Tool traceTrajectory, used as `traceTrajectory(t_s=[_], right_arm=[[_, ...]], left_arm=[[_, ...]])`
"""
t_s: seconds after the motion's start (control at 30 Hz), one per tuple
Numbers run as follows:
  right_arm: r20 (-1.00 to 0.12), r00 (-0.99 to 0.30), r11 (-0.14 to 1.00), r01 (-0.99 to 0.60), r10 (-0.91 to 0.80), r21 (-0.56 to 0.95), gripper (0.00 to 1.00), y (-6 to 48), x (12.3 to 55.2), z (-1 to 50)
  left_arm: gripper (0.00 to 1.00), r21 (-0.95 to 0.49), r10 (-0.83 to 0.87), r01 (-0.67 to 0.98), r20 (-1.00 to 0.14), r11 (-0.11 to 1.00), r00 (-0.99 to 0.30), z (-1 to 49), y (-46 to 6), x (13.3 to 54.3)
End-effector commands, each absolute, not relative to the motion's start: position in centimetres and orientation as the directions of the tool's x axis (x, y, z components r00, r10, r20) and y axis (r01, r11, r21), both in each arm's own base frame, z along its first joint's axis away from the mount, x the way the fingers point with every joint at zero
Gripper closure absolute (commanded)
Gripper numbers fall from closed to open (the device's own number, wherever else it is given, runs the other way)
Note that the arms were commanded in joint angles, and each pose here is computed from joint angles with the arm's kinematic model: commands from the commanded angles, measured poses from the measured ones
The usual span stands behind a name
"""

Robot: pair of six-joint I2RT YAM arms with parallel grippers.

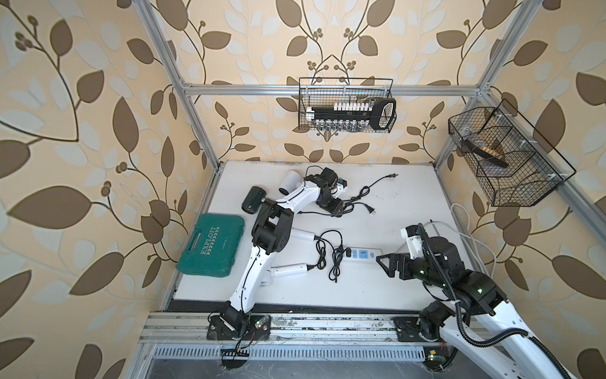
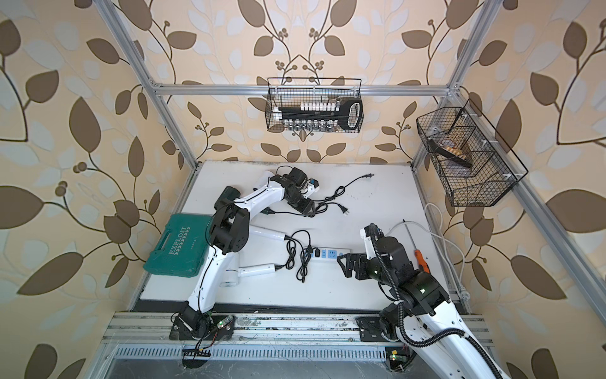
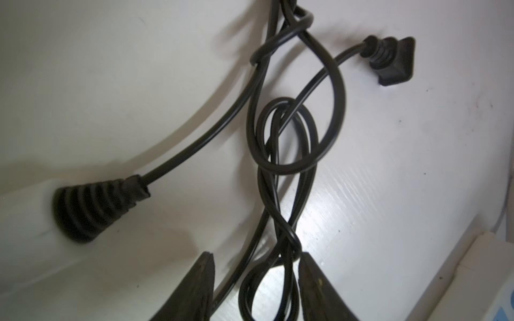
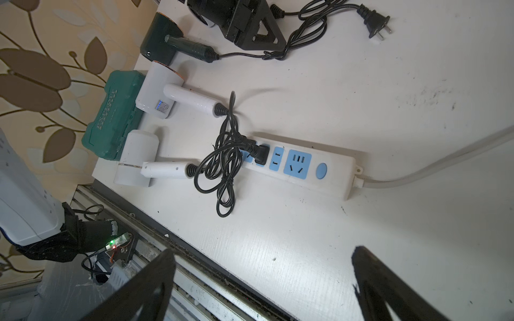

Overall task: Charge the blow dryers
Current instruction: Pick up the plug from the center of the board.

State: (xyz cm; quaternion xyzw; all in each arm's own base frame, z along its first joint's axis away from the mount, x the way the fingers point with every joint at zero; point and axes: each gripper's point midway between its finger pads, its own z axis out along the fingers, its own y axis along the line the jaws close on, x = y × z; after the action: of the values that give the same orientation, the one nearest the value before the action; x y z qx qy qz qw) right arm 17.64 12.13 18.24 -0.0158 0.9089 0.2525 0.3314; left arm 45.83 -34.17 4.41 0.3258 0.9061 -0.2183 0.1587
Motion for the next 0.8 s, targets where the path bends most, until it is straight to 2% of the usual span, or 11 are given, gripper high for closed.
traceTrajectory(t_s=[0.0, 0.3, 0.43, 0.53, 0.6, 0.77], right_arm=[[-0.609, -0.779, 0.877, -0.184, 0.146, 0.444, 0.02, 12.0, 17.9, 18.2], [-0.603, -0.786, 0.872, -0.196, 0.133, 0.448, 0.02, 12.3, 17.8, 18.3], [-0.605, -0.785, 0.874, -0.195, 0.134, 0.446, 0.02, 12.2, 17.8, 18.3], [-0.606, -0.784, 0.874, -0.194, 0.134, 0.445, 0.02, 12.3, 17.9, 18.4], [-0.610, -0.781, 0.875, -0.193, 0.138, 0.445, 0.02, 12.3, 18.1, 18.6], [-0.628, -0.767, 0.883, -0.196, 0.133, 0.426, 0.02, 12.2, 18.7, 19.7]], left_arm=[[0.49, -0.292, 0.536, 0.703, -0.482, 0.648, -0.693, 5.8, -36.0, 46.2], [0.45, -0.258, 0.607, 0.750, -0.456, 0.609, -0.650, 2.8, -37.2, 45.5], [0.63, -0.228, 0.634, 0.746, -0.409, 0.626, -0.657, 1.4, -36.7, 44.8], [0.84, -0.237, 0.632, 0.745, -0.407, 0.624, -0.659, 2.3, -36.4, 44.1], [0.91, -0.233, 0.622, 0.759, -0.454, 0.608, -0.638, 4.0, -36.6, 43.7], [1.00, -0.197, 0.610, 0.790, -0.537, 0.580, -0.582, 8.7, -36.4, 42.8]])
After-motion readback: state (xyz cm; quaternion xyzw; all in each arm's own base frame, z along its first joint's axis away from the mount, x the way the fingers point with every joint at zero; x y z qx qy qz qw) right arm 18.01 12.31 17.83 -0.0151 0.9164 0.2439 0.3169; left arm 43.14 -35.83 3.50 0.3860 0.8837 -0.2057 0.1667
